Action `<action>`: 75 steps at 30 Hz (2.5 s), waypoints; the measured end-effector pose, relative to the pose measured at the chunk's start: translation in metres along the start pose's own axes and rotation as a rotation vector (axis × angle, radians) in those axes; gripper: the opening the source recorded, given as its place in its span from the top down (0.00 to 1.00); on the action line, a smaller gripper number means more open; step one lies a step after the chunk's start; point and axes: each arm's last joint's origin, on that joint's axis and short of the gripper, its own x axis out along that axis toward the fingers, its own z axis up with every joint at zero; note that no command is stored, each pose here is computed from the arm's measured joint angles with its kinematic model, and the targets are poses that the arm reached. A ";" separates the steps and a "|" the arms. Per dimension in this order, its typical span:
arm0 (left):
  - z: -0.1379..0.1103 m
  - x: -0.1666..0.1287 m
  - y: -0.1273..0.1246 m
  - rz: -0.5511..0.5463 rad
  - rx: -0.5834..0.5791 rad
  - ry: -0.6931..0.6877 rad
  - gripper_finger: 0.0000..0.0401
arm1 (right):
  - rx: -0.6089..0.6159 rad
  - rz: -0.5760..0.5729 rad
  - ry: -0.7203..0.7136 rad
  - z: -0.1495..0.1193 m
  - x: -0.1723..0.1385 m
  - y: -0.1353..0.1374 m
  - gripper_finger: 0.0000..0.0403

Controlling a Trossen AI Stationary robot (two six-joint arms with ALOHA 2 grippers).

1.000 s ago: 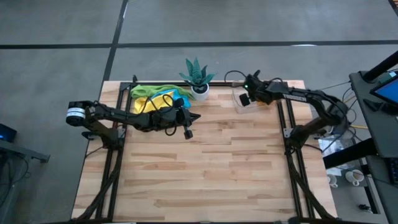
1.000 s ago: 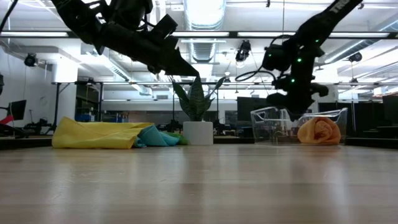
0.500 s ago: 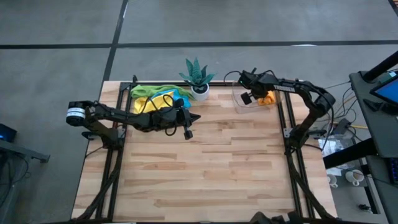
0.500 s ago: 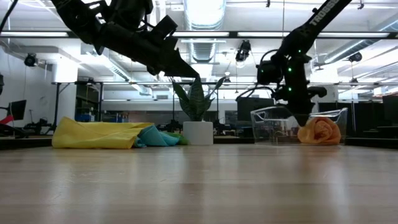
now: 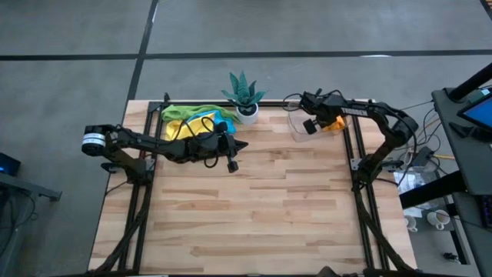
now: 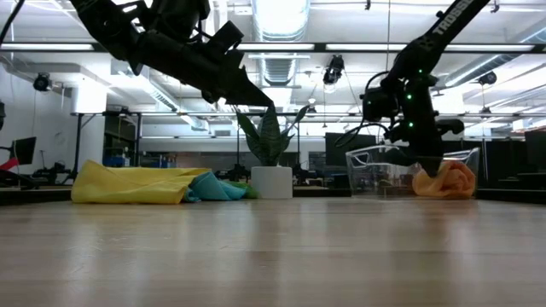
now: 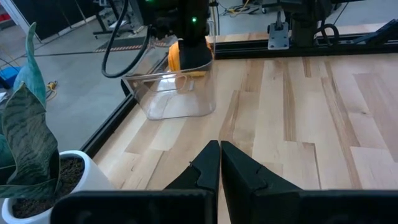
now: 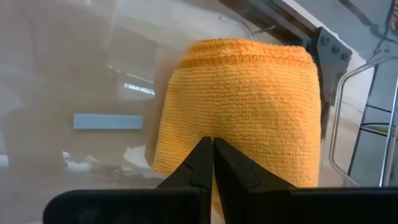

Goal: Roll microfiber towels into tight, uniform cylinder then place into a basket
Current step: Put the orange microfiber cloth into the transparent bin, then fold the yellow microfiber cloth

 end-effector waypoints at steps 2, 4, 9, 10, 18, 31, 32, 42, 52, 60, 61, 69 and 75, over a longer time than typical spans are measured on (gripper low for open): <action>0.000 0.000 0.000 0.000 0.000 0.000 1.00 | 0.006 0.001 -0.001 -0.001 0.000 0.000 0.98; 0.000 0.000 0.000 0.000 0.000 0.000 1.00 | 0.015 0.006 -0.012 -0.001 -0.002 -0.002 0.98; -0.001 0.000 0.000 -0.001 0.005 0.010 1.00 | 0.055 0.052 -0.126 0.000 -0.030 -0.011 0.98; -0.002 0.000 0.000 -0.002 0.007 0.021 1.00 | 0.074 0.069 -0.169 -0.001 -0.039 -0.015 0.98; 0.006 -0.018 0.004 -0.001 0.020 0.064 1.00 | 0.220 0.396 -0.691 -0.057 -0.089 -0.027 0.98; 0.014 -0.040 0.004 0.298 0.109 0.297 0.99 | -0.081 1.205 -1.302 -0.171 -0.107 -0.004 0.98; 0.016 -0.039 0.007 0.314 0.107 0.329 0.98 | -0.107 1.238 -1.334 -0.176 -0.108 -0.002 0.98; 0.009 -0.013 0.049 0.387 0.064 0.626 0.64 | -0.304 1.115 -1.370 -0.192 -0.148 0.020 0.98; 0.000 0.011 0.125 0.474 -0.013 0.790 0.38 | -0.379 0.617 -1.277 -0.184 -0.168 0.079 0.98; -0.036 0.029 0.168 0.371 -0.146 0.898 0.37 | -0.427 0.571 -1.248 -0.180 -0.180 0.100 0.98; -0.038 0.032 0.170 0.375 -0.133 0.911 0.37 | -0.427 0.570 -1.248 -0.180 -0.180 0.100 0.98; -0.040 0.045 0.176 0.461 -0.024 0.950 0.37 | -0.411 0.582 -1.240 -0.180 -0.179 0.097 0.98; -0.043 0.044 0.180 0.472 -0.033 0.957 0.39 | -0.395 0.591 -1.220 -0.181 -0.177 0.093 0.98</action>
